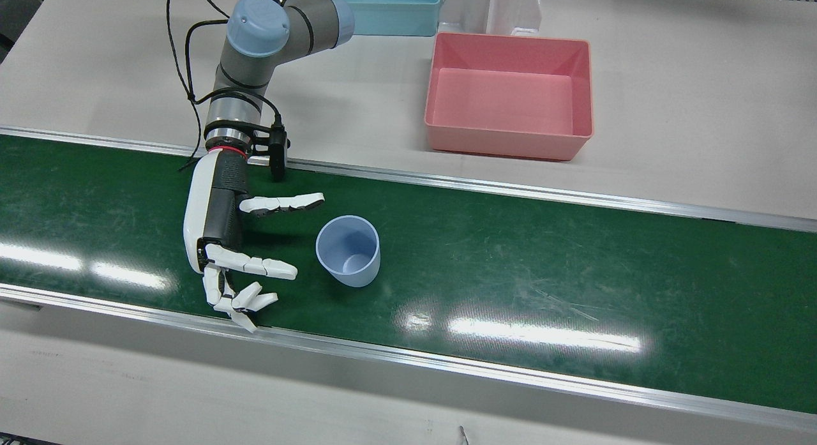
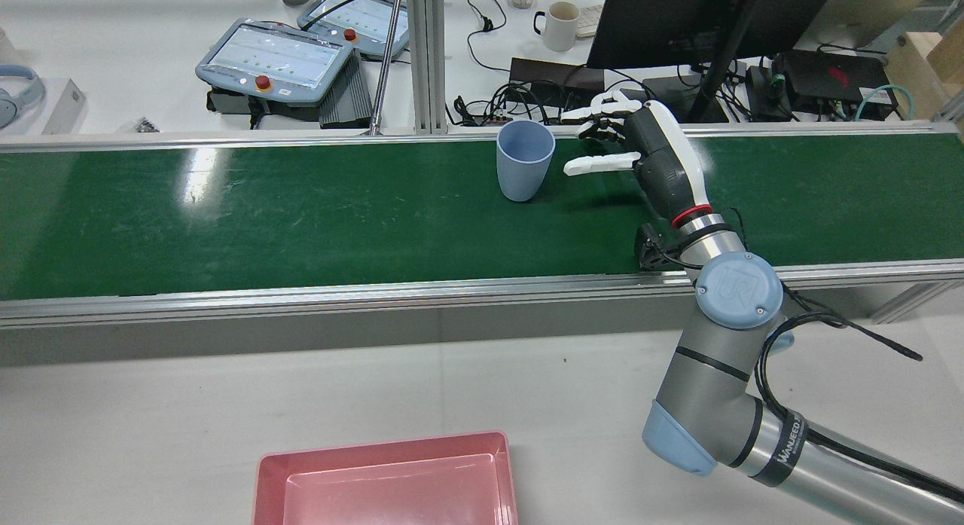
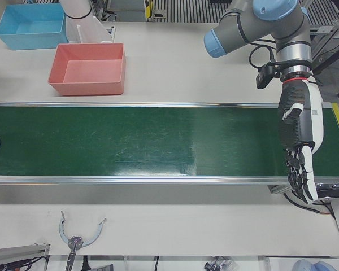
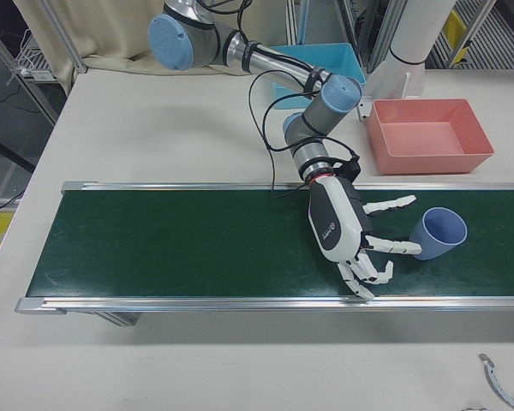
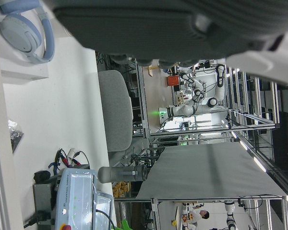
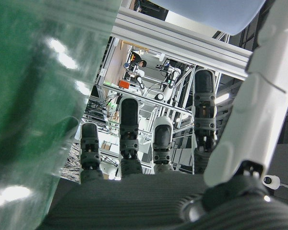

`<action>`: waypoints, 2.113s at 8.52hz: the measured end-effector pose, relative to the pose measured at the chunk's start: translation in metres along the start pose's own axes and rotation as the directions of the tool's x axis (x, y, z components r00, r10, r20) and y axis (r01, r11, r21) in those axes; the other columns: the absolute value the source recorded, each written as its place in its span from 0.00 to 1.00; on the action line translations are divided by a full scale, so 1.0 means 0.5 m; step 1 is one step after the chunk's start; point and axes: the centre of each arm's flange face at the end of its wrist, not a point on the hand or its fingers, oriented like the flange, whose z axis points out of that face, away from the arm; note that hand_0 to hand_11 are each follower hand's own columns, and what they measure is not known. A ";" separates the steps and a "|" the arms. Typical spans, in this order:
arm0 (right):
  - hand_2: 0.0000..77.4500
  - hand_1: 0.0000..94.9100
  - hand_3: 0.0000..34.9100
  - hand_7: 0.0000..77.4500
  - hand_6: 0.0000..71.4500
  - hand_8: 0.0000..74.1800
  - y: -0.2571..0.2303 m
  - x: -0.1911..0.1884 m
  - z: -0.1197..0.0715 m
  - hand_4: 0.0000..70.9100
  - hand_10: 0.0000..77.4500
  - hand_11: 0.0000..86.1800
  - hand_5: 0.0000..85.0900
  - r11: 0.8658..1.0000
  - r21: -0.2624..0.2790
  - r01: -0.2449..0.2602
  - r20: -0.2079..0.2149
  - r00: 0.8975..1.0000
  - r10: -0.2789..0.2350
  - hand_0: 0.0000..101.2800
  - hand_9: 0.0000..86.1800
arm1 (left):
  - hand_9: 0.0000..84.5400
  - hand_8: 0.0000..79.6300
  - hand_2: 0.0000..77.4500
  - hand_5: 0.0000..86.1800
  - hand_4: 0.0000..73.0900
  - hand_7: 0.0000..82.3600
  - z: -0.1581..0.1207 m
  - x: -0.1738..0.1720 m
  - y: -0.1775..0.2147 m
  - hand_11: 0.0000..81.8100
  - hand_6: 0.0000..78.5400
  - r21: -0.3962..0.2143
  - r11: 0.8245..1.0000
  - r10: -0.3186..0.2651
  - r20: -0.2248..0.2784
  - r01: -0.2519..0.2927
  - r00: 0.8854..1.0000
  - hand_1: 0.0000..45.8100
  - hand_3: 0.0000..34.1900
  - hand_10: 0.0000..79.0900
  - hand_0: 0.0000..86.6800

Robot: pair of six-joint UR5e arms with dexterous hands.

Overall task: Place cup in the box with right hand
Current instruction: 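Hold the open right hand on the belt as the cup approaches, then keep the right hand still while the cup slides into its palm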

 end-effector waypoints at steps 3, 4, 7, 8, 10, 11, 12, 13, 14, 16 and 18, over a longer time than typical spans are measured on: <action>0.01 0.13 0.50 0.90 0.21 0.42 -0.011 -0.003 -0.004 0.59 0.19 0.24 0.09 1.000 0.004 0.006 -0.005 1.000 -0.006 0.53 0.53 | 0.01 0.00 0.01 0.00 0.00 0.00 0.000 0.000 0.000 0.00 0.00 0.000 1.000 0.000 0.000 0.000 1.000 0.01 0.00 0.00 0.00; 0.01 0.13 0.51 0.90 0.20 0.42 -0.016 -0.009 -0.001 0.54 0.19 0.24 0.09 1.000 0.005 0.008 -0.002 1.000 -0.008 0.53 0.53 | 0.01 0.00 0.01 0.00 0.00 0.00 0.000 0.000 0.000 0.00 0.00 0.000 1.000 0.000 0.000 0.000 1.000 0.01 0.00 0.00 0.00; 0.01 0.13 0.75 0.90 0.18 0.39 -0.027 -0.029 0.009 0.47 0.17 0.25 0.10 1.000 0.012 0.014 0.013 1.000 -0.014 0.53 0.50 | 0.01 0.00 0.01 0.00 0.00 0.00 0.000 0.000 0.000 0.00 0.00 0.000 1.000 0.000 0.000 0.000 1.000 0.01 0.00 0.00 0.00; 0.01 0.13 0.76 0.90 0.17 0.40 -0.028 -0.030 0.009 0.47 0.17 0.22 0.09 1.000 0.013 0.015 0.013 1.000 -0.015 0.53 0.50 | 0.01 0.00 0.01 0.00 0.00 0.00 0.000 0.000 0.000 0.00 0.00 0.000 1.000 0.000 0.000 0.000 1.000 0.01 0.00 0.00 0.00; 0.01 0.13 0.78 0.90 0.18 0.40 -0.027 -0.025 0.006 0.50 0.15 0.13 0.08 1.000 0.011 0.016 0.005 1.000 -0.016 0.52 0.50 | 0.01 0.00 0.01 0.00 0.00 0.00 0.000 0.001 0.000 0.00 0.00 0.000 1.000 0.000 -0.001 0.000 1.000 0.01 0.00 0.00 0.00; 0.01 0.13 0.73 0.90 0.18 0.40 -0.024 -0.019 0.003 0.50 0.18 0.26 0.08 1.000 0.009 0.015 -0.001 1.000 -0.015 0.53 0.50 | 0.01 0.00 0.01 0.00 0.00 0.00 0.000 0.000 0.000 0.00 0.00 0.000 1.000 0.000 0.000 0.000 1.000 0.01 0.00 0.00 0.00; 0.01 0.13 0.69 0.90 0.18 0.41 -0.022 -0.014 0.000 0.50 0.18 0.24 0.09 1.000 0.007 0.014 -0.006 1.000 -0.014 0.54 0.51 | 0.01 0.00 0.01 0.00 0.00 0.00 0.000 0.000 0.000 0.00 0.00 0.000 1.000 0.000 0.000 0.000 1.000 0.01 0.00 0.00 0.00; 0.01 0.13 0.67 0.90 0.18 0.41 -0.020 -0.011 -0.001 0.50 0.19 0.22 0.09 1.000 0.006 0.014 -0.009 1.000 -0.014 0.54 0.51 | 0.01 0.00 0.01 0.00 0.00 0.00 0.000 0.000 0.000 0.00 0.00 0.000 1.000 0.000 0.000 0.000 1.000 0.01 0.00 0.00 0.00; 0.01 0.13 0.66 0.90 0.18 0.41 -0.019 -0.011 -0.002 0.50 0.18 0.23 0.09 1.000 0.005 0.013 -0.009 1.000 -0.013 0.54 0.51 | 0.01 0.00 0.01 0.00 0.00 0.00 0.000 0.000 0.001 0.00 0.00 -0.001 1.000 0.000 0.001 0.000 1.000 0.01 0.00 0.00 0.00; 0.01 0.13 0.67 0.91 0.18 0.41 -0.017 -0.014 -0.004 0.49 0.18 0.22 0.09 1.000 0.009 0.017 -0.012 1.000 -0.017 0.54 0.51 | 0.01 0.00 0.01 0.00 0.00 0.00 0.000 0.000 0.000 0.00 0.00 0.000 1.000 0.000 0.000 0.000 1.000 0.01 0.00 0.00 0.00; 0.01 0.13 0.70 0.91 0.18 0.41 -0.016 -0.016 -0.005 0.48 0.17 0.22 0.10 1.000 0.012 0.019 -0.013 1.000 -0.019 0.54 0.52 | 0.01 0.00 0.01 0.00 0.00 0.00 0.000 0.000 0.000 0.00 0.00 0.000 1.000 0.000 0.000 0.000 1.000 0.01 0.00 0.00 0.00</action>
